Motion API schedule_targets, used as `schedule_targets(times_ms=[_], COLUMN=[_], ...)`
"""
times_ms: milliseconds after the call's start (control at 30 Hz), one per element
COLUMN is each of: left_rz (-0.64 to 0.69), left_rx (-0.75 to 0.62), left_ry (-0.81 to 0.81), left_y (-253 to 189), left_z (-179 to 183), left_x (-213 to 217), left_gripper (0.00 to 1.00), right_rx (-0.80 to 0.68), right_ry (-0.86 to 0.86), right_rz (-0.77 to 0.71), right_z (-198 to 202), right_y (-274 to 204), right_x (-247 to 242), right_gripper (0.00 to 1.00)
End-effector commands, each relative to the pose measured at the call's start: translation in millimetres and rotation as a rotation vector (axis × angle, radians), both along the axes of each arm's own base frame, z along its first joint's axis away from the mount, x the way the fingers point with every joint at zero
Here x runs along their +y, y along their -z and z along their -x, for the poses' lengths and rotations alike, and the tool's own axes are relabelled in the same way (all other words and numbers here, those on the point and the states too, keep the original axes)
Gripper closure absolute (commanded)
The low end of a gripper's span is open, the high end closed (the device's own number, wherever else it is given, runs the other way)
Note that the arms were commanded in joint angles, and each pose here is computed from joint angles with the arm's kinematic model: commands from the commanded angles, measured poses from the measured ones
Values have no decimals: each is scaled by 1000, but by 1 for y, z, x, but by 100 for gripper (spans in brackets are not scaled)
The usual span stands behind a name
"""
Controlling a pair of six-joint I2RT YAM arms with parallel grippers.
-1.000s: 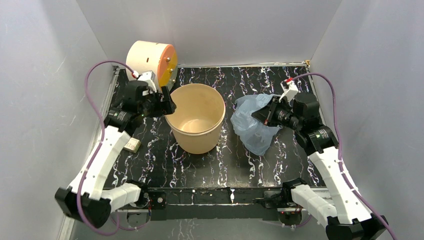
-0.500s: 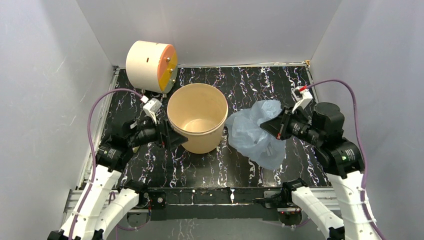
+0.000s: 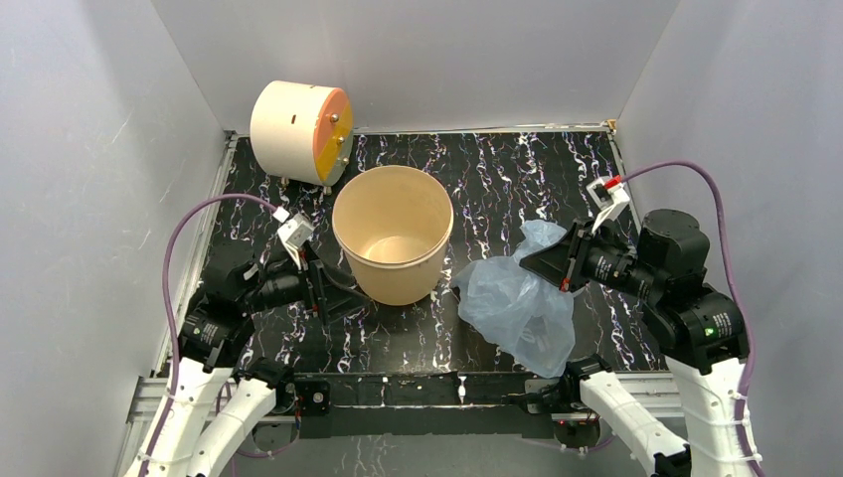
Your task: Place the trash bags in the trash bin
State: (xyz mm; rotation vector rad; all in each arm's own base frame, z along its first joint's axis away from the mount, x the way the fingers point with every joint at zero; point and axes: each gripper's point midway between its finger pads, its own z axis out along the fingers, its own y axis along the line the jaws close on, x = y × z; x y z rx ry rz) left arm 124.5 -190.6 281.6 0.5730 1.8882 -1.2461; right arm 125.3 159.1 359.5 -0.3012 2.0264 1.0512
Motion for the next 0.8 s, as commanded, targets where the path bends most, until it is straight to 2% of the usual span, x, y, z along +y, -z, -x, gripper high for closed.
schedule_targets(times_ms=[0,167,300,367,467,567,667,767], left_rz=[-26,-43,-1,26,-57,-182,-245,-285], left_rx=[-34,-10,-60,-41,-42,-108,-176,-290], left_ry=[44,35,28,48,65,86,100,16], left_y=[18,35,18,18,41,59,63,71], left_z=[7,-2,-6,-7,-4,6,11,3], left_x=[1,-1,-7,-17,-40,-75,-105,-105], left_gripper=[20,20,20,20,20,21,20,19], right_rx=[-10,20,-1,5,8,-4,-15,3], right_ry=[-110,-166,-226,-256,-276,-263,-211,-164], right_rz=[-55,-66,-95,-108,-117,-122,-109,-93], right_z=[15,19,21,21,18,12,3,-6], right_y=[-25,-30,-42,-47,-52,-53,-51,-51], right_x=[11,17,24,28,31,32,30,27], right_gripper=[100,100,100,100,100,100,100,100])
